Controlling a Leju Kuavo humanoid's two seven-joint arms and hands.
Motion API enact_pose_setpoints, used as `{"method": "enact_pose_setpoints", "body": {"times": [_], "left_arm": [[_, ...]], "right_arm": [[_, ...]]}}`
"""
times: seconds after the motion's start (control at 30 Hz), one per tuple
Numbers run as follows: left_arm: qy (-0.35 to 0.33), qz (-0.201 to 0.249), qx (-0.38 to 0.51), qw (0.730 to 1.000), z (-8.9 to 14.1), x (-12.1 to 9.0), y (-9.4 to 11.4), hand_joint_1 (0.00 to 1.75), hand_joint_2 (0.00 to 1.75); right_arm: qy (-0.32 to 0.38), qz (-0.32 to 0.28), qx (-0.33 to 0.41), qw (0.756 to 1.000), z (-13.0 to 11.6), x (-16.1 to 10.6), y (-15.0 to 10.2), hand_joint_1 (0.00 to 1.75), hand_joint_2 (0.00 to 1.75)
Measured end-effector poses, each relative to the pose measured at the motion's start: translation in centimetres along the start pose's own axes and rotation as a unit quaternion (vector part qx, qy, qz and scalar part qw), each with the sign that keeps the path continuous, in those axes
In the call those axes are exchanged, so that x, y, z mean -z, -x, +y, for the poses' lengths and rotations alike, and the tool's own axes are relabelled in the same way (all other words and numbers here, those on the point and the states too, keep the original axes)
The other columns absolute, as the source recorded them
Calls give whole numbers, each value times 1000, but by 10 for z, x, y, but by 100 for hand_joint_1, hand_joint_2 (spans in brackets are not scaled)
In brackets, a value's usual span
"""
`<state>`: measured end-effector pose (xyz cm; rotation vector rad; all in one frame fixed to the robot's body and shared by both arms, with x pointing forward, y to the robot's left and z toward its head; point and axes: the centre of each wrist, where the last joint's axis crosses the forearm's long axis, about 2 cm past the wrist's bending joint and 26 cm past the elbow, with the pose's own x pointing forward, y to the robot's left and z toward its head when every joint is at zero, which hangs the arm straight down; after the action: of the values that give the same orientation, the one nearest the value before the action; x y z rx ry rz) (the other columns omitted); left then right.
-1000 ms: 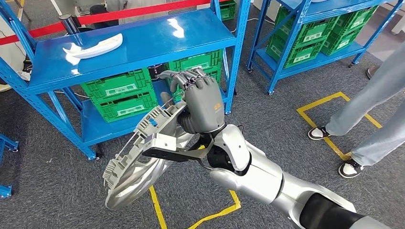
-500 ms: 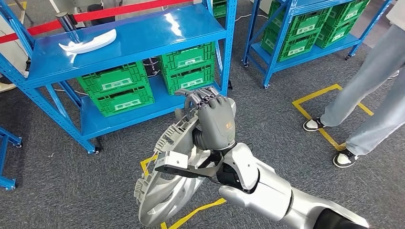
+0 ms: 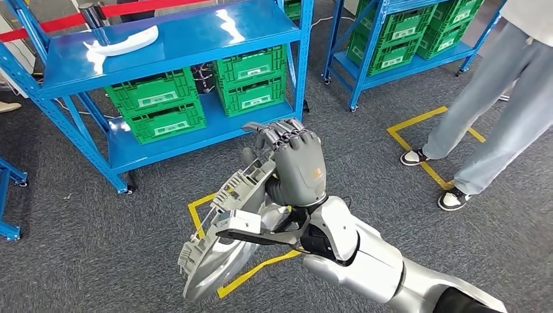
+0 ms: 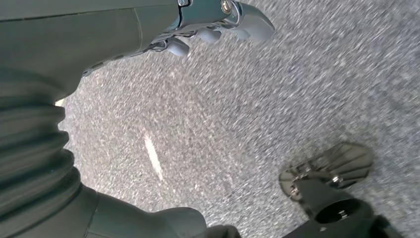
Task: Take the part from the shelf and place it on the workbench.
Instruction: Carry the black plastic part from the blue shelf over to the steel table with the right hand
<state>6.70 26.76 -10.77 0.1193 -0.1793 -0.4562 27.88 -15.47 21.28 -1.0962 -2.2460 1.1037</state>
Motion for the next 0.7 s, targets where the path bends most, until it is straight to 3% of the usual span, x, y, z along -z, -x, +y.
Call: {"method": "enact_pose_setpoints", "body": {"times": [0.7], "left_arm": [[-10,0,-22,1000,1,0,1,0,175]], "right_arm": [[9,-18,16,1000,0,24,-5,175,175]]}}
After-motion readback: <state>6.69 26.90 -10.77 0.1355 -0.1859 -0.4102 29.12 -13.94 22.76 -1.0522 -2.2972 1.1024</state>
